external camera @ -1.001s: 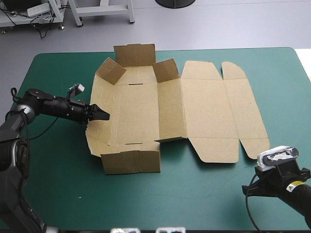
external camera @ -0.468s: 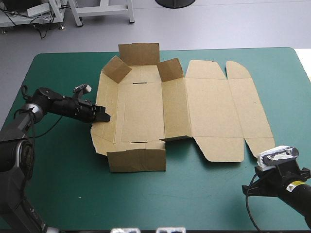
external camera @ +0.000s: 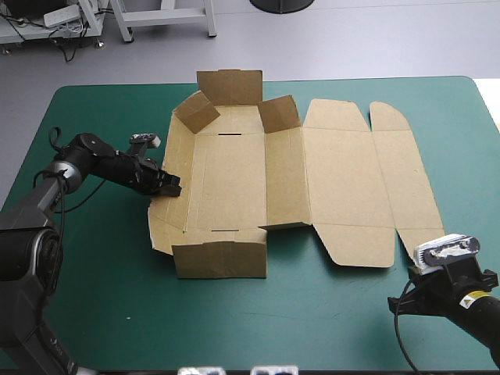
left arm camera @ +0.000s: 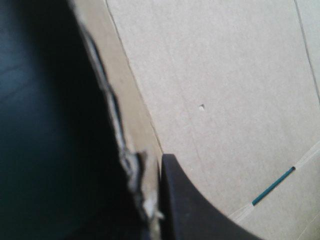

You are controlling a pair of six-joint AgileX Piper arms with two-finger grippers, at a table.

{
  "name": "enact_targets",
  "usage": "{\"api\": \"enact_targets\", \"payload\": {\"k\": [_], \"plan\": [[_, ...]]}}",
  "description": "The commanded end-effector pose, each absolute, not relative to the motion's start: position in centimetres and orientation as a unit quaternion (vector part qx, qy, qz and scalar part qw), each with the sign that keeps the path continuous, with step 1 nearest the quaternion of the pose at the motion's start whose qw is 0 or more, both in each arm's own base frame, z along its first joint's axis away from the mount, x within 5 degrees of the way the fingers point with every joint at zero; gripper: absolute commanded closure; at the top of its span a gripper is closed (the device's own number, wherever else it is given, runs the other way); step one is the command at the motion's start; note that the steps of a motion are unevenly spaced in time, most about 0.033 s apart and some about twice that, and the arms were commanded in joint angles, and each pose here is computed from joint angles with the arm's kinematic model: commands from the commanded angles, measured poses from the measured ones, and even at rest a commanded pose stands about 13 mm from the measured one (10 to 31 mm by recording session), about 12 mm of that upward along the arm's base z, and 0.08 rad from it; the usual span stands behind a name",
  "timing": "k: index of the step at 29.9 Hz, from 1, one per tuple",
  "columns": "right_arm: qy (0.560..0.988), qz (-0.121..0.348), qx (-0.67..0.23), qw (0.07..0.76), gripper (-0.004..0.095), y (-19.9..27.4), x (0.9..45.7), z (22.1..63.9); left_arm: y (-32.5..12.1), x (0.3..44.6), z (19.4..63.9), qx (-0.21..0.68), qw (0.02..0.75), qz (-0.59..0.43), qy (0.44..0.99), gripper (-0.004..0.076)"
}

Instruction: Fold the box

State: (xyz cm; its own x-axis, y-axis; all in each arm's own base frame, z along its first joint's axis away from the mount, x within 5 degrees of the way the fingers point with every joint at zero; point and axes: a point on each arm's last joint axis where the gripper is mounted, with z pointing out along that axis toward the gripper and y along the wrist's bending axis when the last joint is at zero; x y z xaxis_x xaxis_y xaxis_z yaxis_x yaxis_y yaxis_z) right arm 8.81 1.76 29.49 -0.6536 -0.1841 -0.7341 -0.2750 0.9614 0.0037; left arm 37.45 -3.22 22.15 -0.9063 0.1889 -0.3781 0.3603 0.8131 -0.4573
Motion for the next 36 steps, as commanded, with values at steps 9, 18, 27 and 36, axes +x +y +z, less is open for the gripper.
{"api": "enact_targets", "payload": {"k": [9, 18, 27, 36], "plan": [[0.879, 0.079, -0.120, 0.455, 0.0928, 2.2, 9.4, 31.7, -7.3, 38.4, 33.6, 0.282, 0.308, -0.229, 0.879, 0.0733], [0.839, 0.066, -0.115, 0.528, 0.0928, 2.1, 9.5, 35.4, -10.1, 37.4, 40.2, 0.398, 0.371, -0.082, 0.835, 0.0733], [0.795, 0.049, -0.103, 0.596, 0.0928, 1.8, 9.5, 38.3, -12.7, 35.7, 45.0, 0.460, 0.414, 0.002, 0.786, 0.0733], [0.749, 0.054, -0.079, 0.656, 0.0928, 1.6, 9.8, 41.0, -16.1, 31.9, 47.7, 0.540, 0.419, 0.054, 0.728, 0.0733]]}}
